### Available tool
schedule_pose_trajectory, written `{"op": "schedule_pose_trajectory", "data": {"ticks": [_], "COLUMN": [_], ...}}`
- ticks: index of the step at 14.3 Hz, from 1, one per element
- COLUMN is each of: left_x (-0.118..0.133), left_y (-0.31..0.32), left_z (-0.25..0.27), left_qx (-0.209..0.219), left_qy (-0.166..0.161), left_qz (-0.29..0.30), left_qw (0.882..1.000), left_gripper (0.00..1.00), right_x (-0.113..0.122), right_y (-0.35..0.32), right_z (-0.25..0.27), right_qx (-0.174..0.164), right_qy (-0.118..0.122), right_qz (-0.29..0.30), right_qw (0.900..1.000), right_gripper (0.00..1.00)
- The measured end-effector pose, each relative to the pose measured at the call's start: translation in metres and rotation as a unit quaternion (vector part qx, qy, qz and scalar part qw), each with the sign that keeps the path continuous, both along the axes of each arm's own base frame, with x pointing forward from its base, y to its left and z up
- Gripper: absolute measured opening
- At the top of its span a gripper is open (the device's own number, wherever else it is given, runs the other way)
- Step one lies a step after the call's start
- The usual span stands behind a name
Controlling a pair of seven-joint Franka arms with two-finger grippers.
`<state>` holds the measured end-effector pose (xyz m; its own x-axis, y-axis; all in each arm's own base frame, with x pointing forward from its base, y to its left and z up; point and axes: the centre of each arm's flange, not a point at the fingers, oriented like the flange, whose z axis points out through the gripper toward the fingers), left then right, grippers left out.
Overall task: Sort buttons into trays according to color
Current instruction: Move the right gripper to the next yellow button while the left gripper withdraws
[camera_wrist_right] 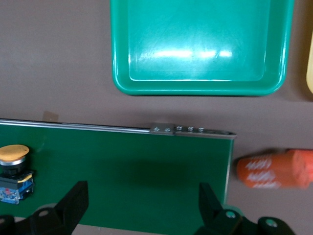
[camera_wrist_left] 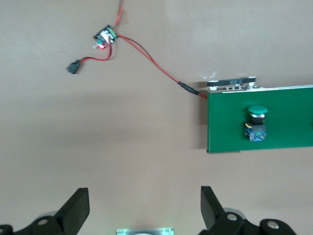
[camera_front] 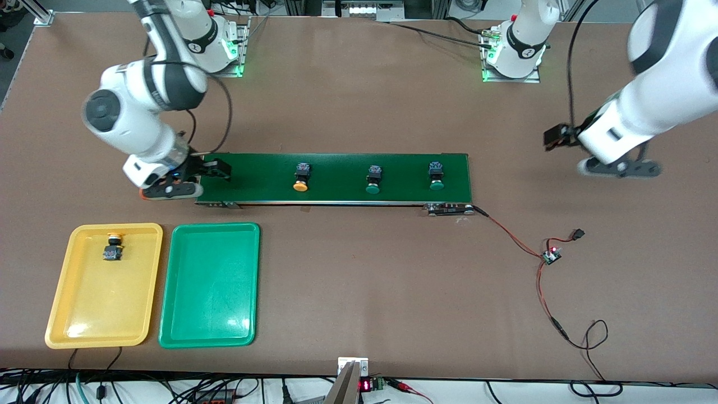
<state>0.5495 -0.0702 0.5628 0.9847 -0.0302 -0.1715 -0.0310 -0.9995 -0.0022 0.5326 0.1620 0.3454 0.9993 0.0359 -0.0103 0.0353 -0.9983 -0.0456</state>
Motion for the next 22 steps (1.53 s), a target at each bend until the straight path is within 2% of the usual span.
{"op": "schedule_pose_trajectory", "data": {"ticks": [1, 3, 8, 14, 18, 20, 21, 22], "left_x": [0.001, 0.005, 0.001, 0.000, 0.000, 0.000, 0.000, 0.000], "left_y": [0.011, 0.044, 0.061, 0.059, 0.056, 0.055, 0.054, 0.053], "left_z": [0.023, 0.041, 0.046, 0.037, 0.037, 0.037, 0.037, 0.037], "left_qx": [0.000, -0.001, -0.006, -0.006, -0.006, -0.006, -0.006, -0.006], "left_qy": [-0.013, -0.031, -0.041, -0.038, -0.038, -0.038, -0.038, -0.038], "left_qz": [0.009, 0.039, 0.055, 0.053, 0.050, 0.050, 0.049, 0.047], "left_qw": [1.000, 0.999, 0.998, 0.998, 0.998, 0.998, 0.998, 0.998], "left_gripper": [1.00, 1.00, 1.00, 1.00, 1.00, 1.00, 1.00, 1.00], "right_x": [-0.007, -0.021, -0.037, -0.050, -0.053, -0.054, -0.054, -0.054], "right_y": [0.020, 0.057, 0.115, 0.138, 0.145, 0.146, 0.145, 0.145], "right_z": [-0.001, -0.004, -0.025, -0.074, -0.093, -0.102, -0.104, -0.105], "right_qx": [-0.016, -0.025, -0.005, -0.029, -0.031, -0.033, -0.035, -0.036], "right_qy": [-0.003, -0.007, -0.024, -0.010, -0.012, -0.009, -0.009, -0.009], "right_qz": [-0.011, -0.035, -0.082, -0.047, -0.031, -0.027, -0.024, -0.024], "right_qw": [1.000, 0.999, 0.996, 0.998, 0.999, 0.999, 0.999, 0.999], "right_gripper": [1.00, 1.00, 1.00, 1.00, 1.00, 0.93, 0.84, 0.70]}}
